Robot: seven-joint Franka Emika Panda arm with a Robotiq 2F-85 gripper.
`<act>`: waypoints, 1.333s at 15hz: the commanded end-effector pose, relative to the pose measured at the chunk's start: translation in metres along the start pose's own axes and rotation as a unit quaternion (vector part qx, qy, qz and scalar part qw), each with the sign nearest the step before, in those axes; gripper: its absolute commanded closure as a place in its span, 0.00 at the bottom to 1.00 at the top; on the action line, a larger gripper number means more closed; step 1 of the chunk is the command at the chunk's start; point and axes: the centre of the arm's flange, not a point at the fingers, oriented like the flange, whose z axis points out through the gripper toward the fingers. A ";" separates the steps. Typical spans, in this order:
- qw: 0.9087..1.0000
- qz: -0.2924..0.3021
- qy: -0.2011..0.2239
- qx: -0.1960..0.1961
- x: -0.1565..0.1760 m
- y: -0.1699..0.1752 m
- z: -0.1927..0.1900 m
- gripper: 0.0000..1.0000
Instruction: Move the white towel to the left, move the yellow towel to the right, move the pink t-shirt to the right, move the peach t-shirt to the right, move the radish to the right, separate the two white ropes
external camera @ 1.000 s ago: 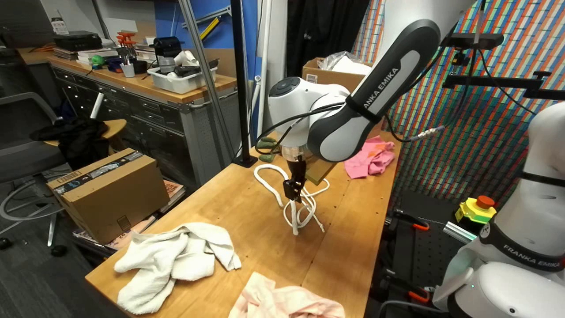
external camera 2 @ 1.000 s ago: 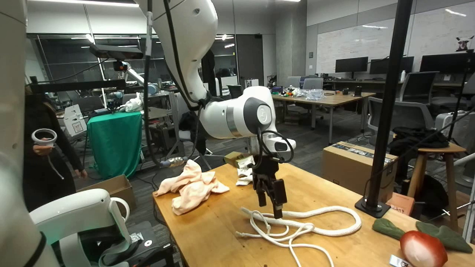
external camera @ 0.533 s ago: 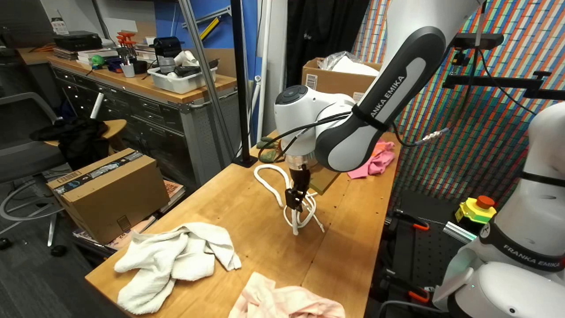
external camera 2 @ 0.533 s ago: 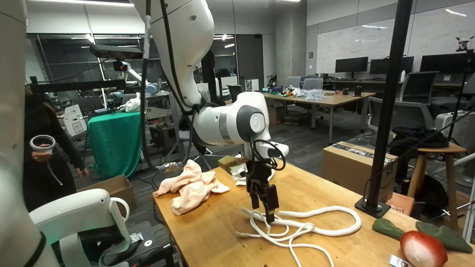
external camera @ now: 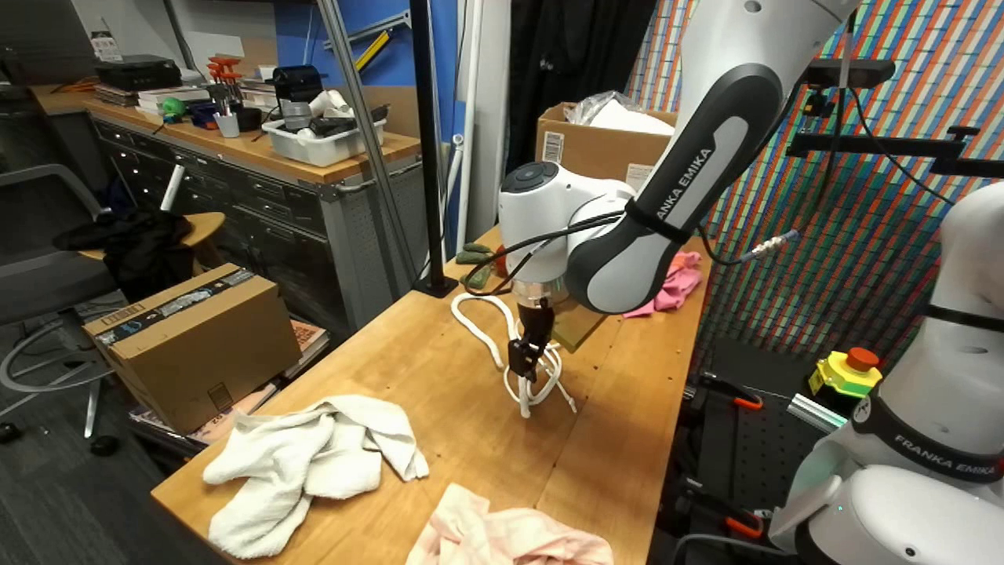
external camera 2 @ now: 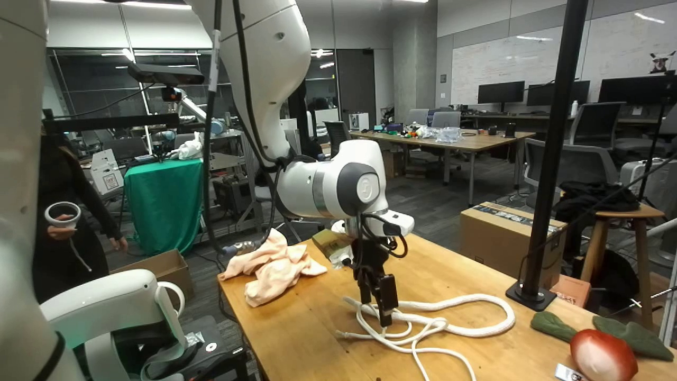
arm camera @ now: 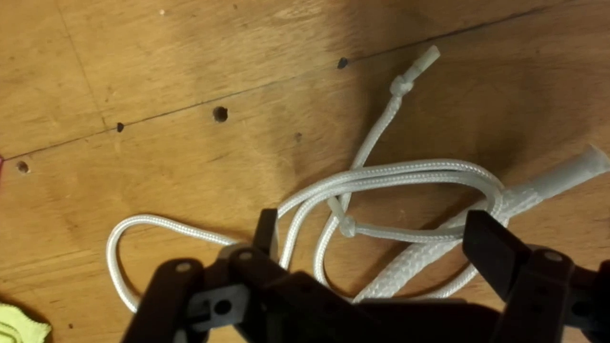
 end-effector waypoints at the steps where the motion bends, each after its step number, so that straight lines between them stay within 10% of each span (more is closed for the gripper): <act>1: 1.000 0.008 -0.001 0.017 0.003 0.005 0.012 0.00; 20: 0.996 0.084 -0.035 0.009 0.001 0.059 0.051 0.00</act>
